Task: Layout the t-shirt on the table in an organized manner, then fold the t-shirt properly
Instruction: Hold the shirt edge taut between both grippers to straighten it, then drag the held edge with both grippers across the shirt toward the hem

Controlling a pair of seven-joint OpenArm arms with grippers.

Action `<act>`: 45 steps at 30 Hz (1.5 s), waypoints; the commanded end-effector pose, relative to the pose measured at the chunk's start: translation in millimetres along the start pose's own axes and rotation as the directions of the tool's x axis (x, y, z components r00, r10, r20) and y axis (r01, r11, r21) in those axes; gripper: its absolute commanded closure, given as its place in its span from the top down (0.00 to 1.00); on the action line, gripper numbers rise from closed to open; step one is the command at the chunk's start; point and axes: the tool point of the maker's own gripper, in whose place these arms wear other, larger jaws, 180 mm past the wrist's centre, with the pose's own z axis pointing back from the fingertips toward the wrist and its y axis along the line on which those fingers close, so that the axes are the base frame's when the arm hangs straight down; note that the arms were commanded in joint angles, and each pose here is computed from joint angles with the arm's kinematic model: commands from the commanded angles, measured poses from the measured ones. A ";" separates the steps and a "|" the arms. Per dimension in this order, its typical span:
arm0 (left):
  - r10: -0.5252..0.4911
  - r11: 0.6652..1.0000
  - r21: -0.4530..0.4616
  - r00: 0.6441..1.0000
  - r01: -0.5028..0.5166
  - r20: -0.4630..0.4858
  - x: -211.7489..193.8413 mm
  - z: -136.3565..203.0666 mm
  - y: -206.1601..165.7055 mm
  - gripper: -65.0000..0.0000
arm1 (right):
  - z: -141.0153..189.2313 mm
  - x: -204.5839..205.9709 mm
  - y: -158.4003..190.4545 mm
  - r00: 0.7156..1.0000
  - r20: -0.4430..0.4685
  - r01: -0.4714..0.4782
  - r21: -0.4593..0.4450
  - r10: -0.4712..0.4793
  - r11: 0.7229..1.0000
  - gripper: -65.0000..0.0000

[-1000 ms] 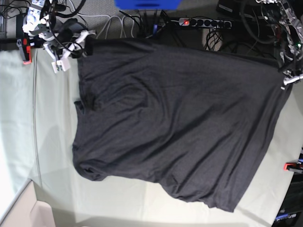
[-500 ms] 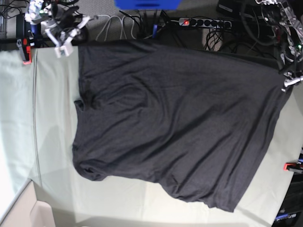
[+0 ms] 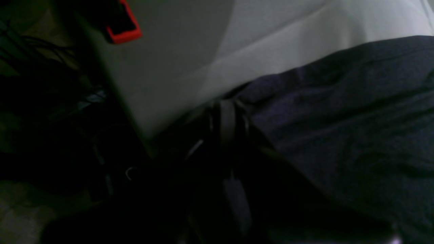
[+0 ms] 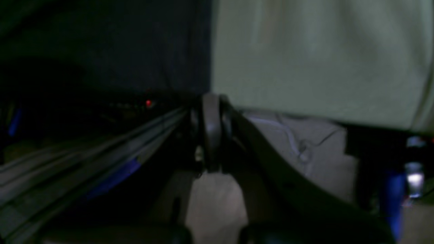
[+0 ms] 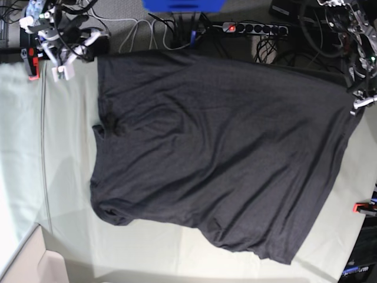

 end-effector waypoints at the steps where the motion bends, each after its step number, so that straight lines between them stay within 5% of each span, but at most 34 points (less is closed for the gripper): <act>1: -0.010 1.000 -0.015 0.999 0.010 0.052 17.7 1.2 -4.6 0.00 | -1.0 7.8 -0.3 1.000 0.029 0.000 0.007 -0.001 1.000 0.10; 8: -0.009 1.000 -0.016 0.999 0.010 0.053 18.0 1.0 -5.1 0.00 | -9.8 1.1 1.3 1.000 0.008 0.024 0.024 -0.024 0.999 0.50; 17: -0.009 1.000 -0.016 0.999 0.010 0.053 18.0 1.0 -5.1 0.00 | -21.8 4.8 40.6 0.999 0.000 -0.036 0.125 0.036 0.992 0.52; 21: -0.009 1.000 -0.016 0.999 0.010 0.053 18.0 1.0 -5.1 0.00 | -28.6 -3.9 54.1 0.999 -0.028 -0.038 0.166 0.043 0.985 0.47; 28: -0.009 1.000 -0.016 0.998 0.010 0.054 18.3 1.0 -5.1 0.00 | -32.2 -10.2 54.8 0.998 -0.047 -0.027 0.174 0.035 0.984 0.01; 35: -0.011 1.000 -0.026 0.997 0.013 0.074 28.4 -0.9 -9.4 0.00 | -26.0 -8.1 35.8 0.997 -0.045 -0.056 0.139 0.063 0.989 0.00; 45: -0.012 0.998 -0.067 0.991 0.021 0.133 49.2 8.4 -25.7 0.00 | 16.3 38.7 -25.0 0.994 0.090 -0.053 -0.067 0.059 0.996 0.00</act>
